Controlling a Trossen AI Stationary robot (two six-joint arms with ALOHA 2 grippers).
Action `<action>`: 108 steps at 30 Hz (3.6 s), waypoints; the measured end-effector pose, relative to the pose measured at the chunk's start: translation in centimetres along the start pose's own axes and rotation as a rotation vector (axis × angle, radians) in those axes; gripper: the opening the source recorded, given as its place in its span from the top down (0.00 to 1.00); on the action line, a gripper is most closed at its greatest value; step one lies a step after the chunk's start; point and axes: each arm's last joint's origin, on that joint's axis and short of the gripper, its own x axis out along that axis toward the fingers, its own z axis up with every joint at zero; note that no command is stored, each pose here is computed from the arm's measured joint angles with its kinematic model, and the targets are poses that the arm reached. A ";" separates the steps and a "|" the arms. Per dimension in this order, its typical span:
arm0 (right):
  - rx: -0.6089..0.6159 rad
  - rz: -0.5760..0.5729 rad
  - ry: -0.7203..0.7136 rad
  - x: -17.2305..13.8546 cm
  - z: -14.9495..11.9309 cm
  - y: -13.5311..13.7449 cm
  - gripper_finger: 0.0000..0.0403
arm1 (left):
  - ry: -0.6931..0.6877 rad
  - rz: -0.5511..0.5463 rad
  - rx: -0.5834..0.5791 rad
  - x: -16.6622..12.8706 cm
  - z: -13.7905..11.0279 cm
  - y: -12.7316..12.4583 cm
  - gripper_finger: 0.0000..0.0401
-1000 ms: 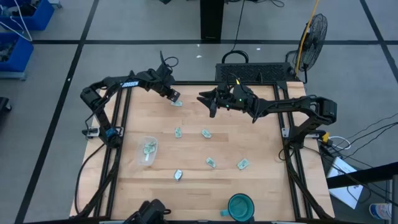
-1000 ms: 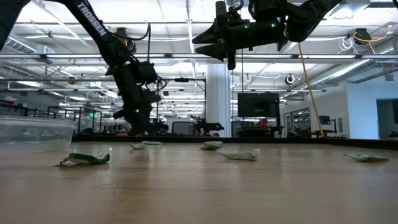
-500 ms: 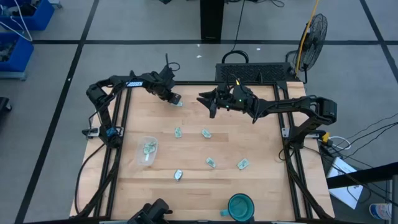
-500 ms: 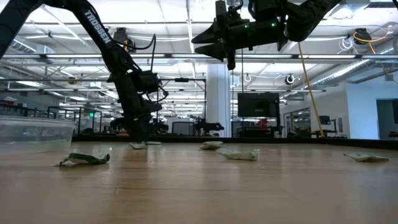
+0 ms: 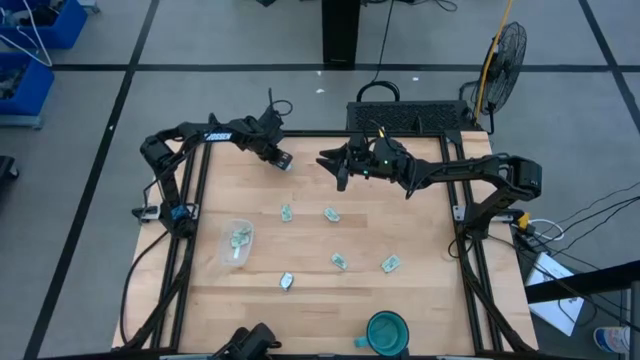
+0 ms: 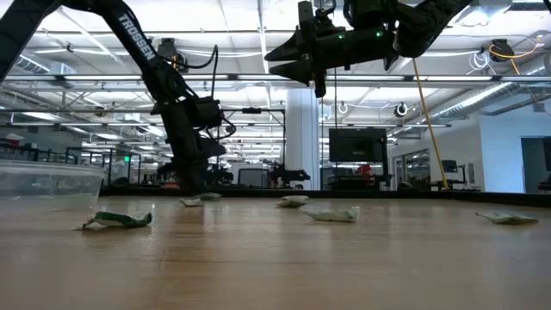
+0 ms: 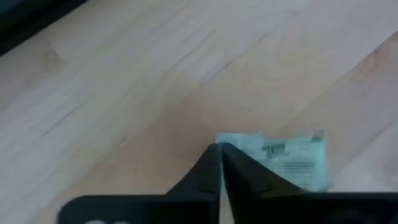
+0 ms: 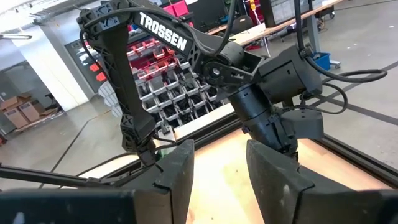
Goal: Pick and place Stevia / Truvia into bins
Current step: Put the light green stevia packet into the transparent bin
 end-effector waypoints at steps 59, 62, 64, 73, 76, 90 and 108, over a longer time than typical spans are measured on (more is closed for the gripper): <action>0.055 -0.040 0.099 -0.1 -1.0 -0.4 0.65 | 0.162 0.083 0.194 -2.5 -3.1 -4.8 0.99; 0.051 -0.040 0.100 -0.1 -1.0 -0.4 0.65 | 0.206 0.044 0.183 -5.6 -4.3 -5.7 0.99; 0.051 -0.042 0.104 -0.1 -1.0 -0.4 0.65 | 0.263 0.033 0.178 -8.0 -5.7 -6.4 0.99; -0.005 -0.041 0.111 -0.1 -1.1 -0.4 0.65 | 0.338 0.024 0.305 -17.2 -13.3 -10.3 1.00; -0.035 -0.039 0.111 -0.1 -1.1 -0.4 0.65 | 0.354 0.022 0.246 -17.6 -15.5 -11.1 0.99; -0.053 -0.063 0.111 -0.1 -0.9 -1.1 0.65 | 0.427 0.099 -0.167 -11.5 -22.6 -12.5 0.98; -0.069 -0.084 0.129 -0.2 -0.9 -1.7 0.65 | 0.385 0.188 -0.173 -10.6 -24.0 -12.6 0.83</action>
